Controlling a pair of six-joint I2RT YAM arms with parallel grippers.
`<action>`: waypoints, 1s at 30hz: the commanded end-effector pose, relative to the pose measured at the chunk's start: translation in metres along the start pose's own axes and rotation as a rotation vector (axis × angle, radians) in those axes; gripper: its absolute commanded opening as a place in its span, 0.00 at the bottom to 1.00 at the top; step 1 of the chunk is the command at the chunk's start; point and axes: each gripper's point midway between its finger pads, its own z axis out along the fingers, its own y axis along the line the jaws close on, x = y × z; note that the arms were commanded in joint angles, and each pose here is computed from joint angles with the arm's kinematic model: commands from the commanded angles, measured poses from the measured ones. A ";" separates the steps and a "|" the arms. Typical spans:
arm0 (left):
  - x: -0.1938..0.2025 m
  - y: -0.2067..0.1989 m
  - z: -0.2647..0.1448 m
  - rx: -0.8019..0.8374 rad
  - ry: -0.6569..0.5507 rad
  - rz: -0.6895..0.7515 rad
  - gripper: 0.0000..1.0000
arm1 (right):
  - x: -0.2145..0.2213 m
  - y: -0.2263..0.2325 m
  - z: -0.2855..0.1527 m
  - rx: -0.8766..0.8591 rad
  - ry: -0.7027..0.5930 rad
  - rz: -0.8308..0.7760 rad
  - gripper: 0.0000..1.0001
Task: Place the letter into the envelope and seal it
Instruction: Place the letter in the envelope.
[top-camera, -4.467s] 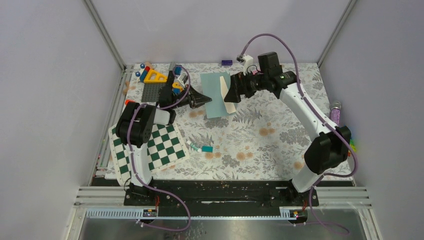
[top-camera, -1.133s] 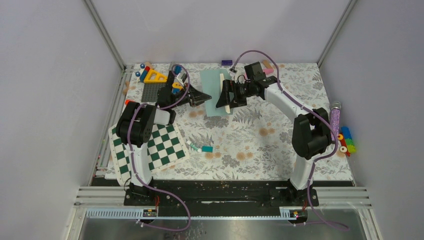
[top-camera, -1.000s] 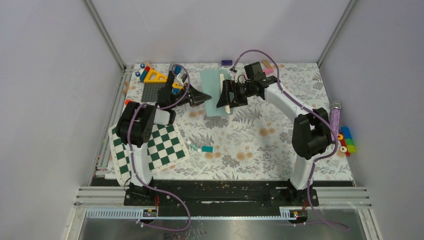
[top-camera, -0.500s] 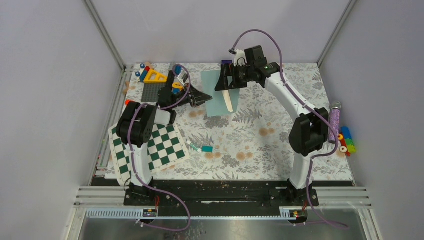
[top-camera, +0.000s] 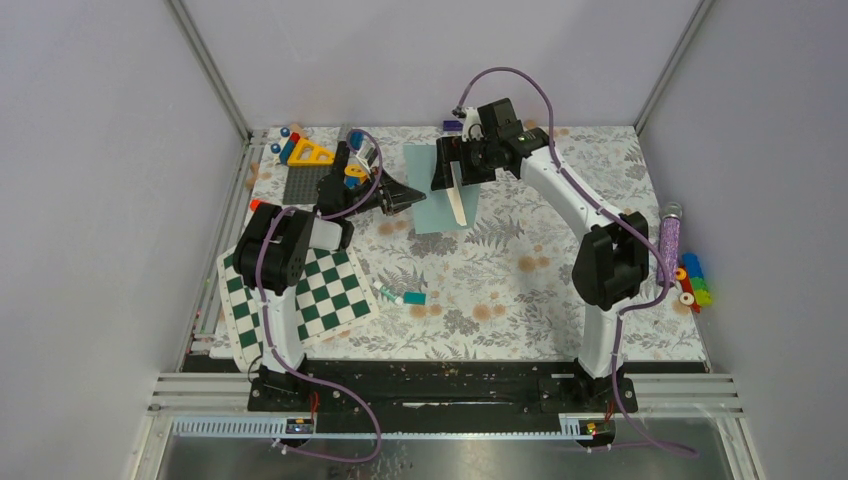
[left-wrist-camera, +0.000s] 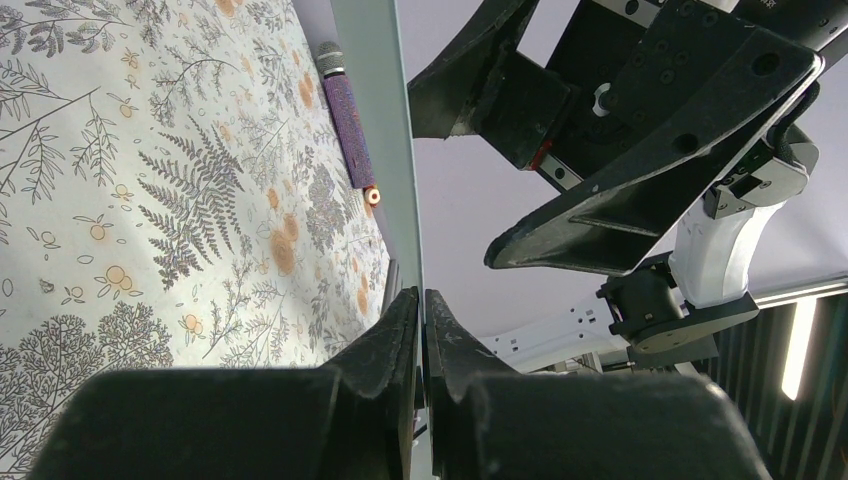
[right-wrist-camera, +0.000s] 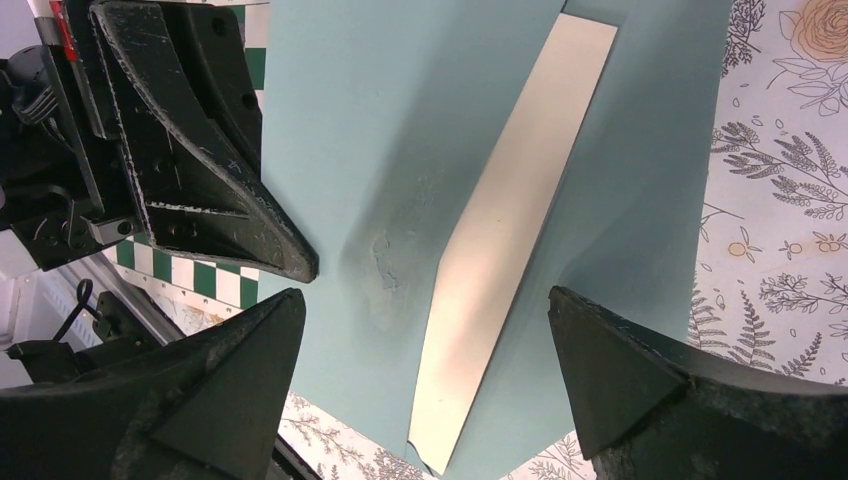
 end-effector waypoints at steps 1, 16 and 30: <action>-0.001 -0.007 0.001 0.032 -0.004 0.063 0.06 | -0.006 0.016 -0.008 -0.025 -0.015 -0.006 1.00; -0.002 -0.015 -0.001 0.038 -0.010 0.083 0.06 | 0.010 0.011 -0.027 0.053 0.004 -0.068 1.00; -0.008 -0.007 -0.005 -0.004 -0.044 0.088 0.05 | 0.074 0.034 -0.034 -0.091 0.131 -0.045 1.00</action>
